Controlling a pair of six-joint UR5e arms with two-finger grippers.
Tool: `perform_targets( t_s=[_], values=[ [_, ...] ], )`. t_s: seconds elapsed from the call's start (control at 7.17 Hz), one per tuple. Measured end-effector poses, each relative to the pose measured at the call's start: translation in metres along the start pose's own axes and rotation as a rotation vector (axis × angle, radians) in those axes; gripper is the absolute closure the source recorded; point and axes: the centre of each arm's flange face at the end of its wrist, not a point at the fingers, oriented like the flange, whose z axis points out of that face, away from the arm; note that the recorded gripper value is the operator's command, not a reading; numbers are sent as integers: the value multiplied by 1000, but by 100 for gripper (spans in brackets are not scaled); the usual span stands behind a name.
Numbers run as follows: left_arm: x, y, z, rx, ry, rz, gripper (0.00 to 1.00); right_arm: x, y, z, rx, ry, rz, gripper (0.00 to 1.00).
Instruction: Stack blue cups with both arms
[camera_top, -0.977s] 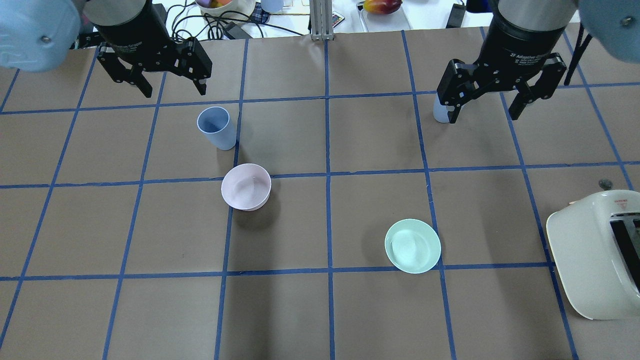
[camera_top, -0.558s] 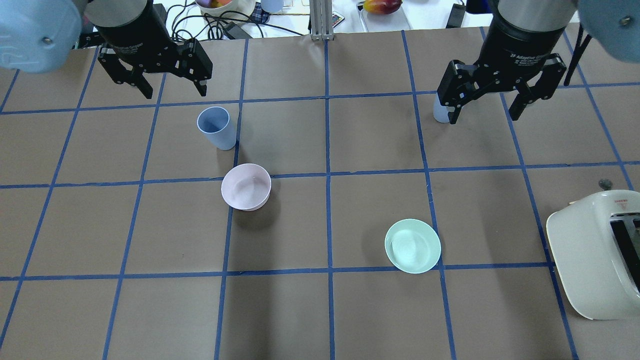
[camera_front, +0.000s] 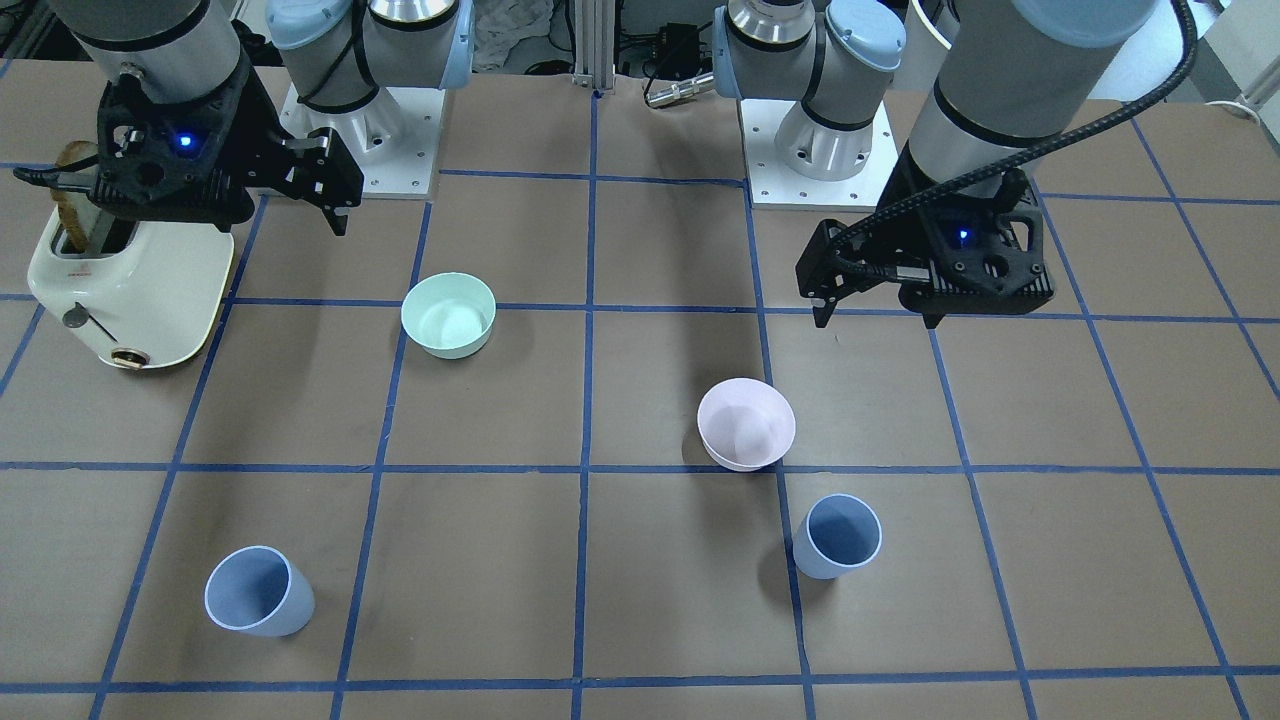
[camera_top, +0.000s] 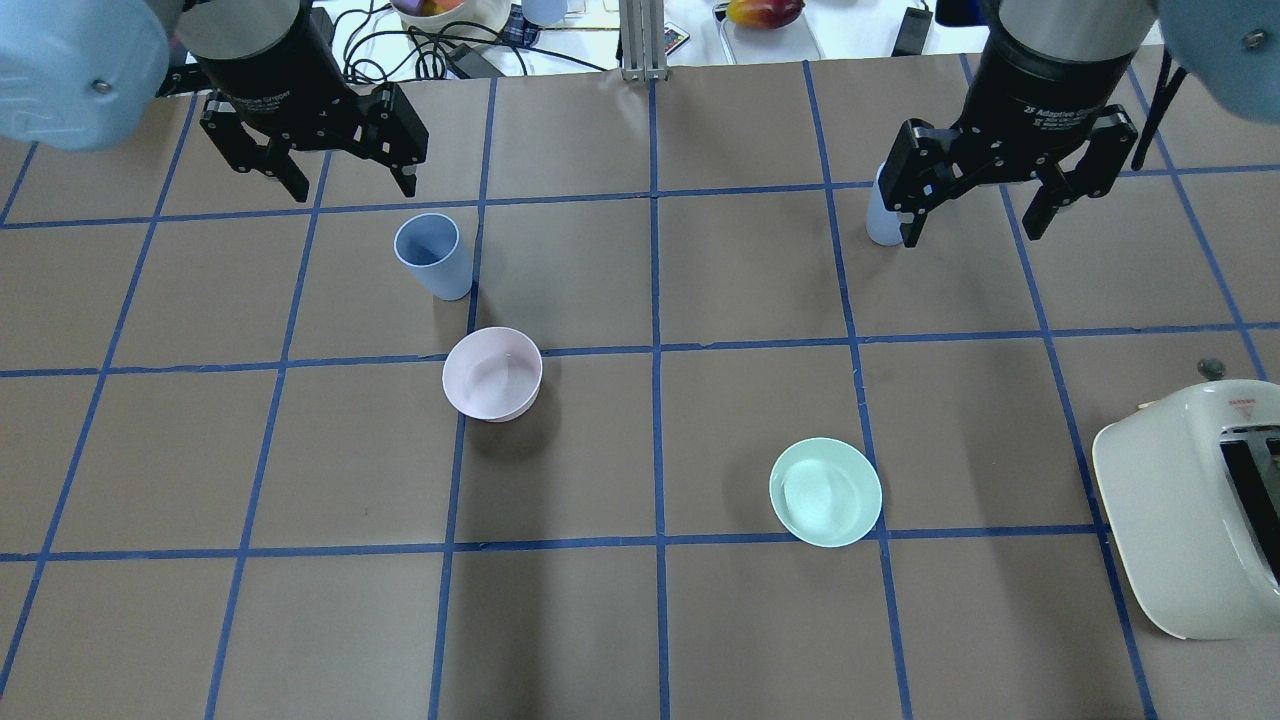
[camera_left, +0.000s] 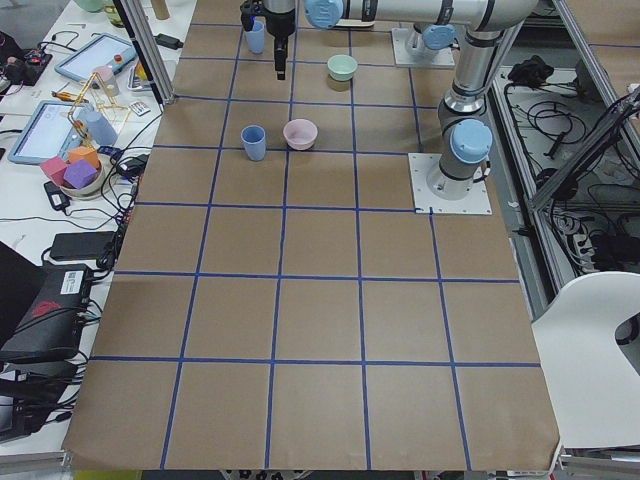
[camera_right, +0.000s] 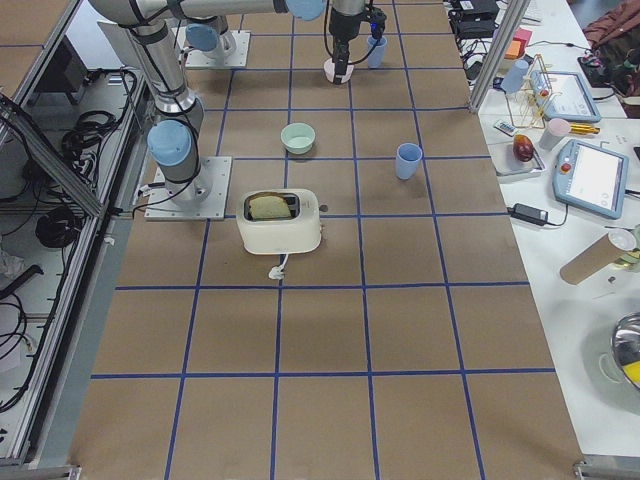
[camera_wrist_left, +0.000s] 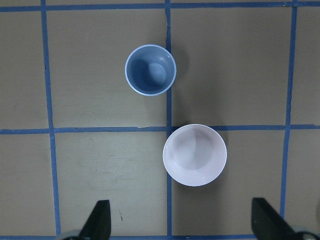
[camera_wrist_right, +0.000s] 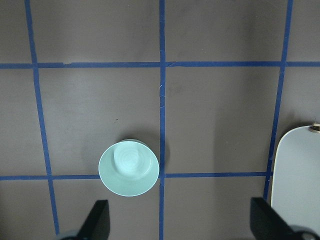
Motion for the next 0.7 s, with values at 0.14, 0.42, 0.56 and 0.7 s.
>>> perform_targets(
  t_s=[0.14,0.42,0.56,0.7],
  values=[
    [0,-2,2,-4,0,-1,0,0,0,0,1,1,2,0],
    [0,-18,13,-13,-1,-3,0,1,0,0,0,2,2,0],
    [0,-38,26,-15,-1,-2,0,1,0,1,-1,2,2,0],
    [1,-65,50,-13,-1,1,0,1,-1,1,0,1,1,0]
  ],
)
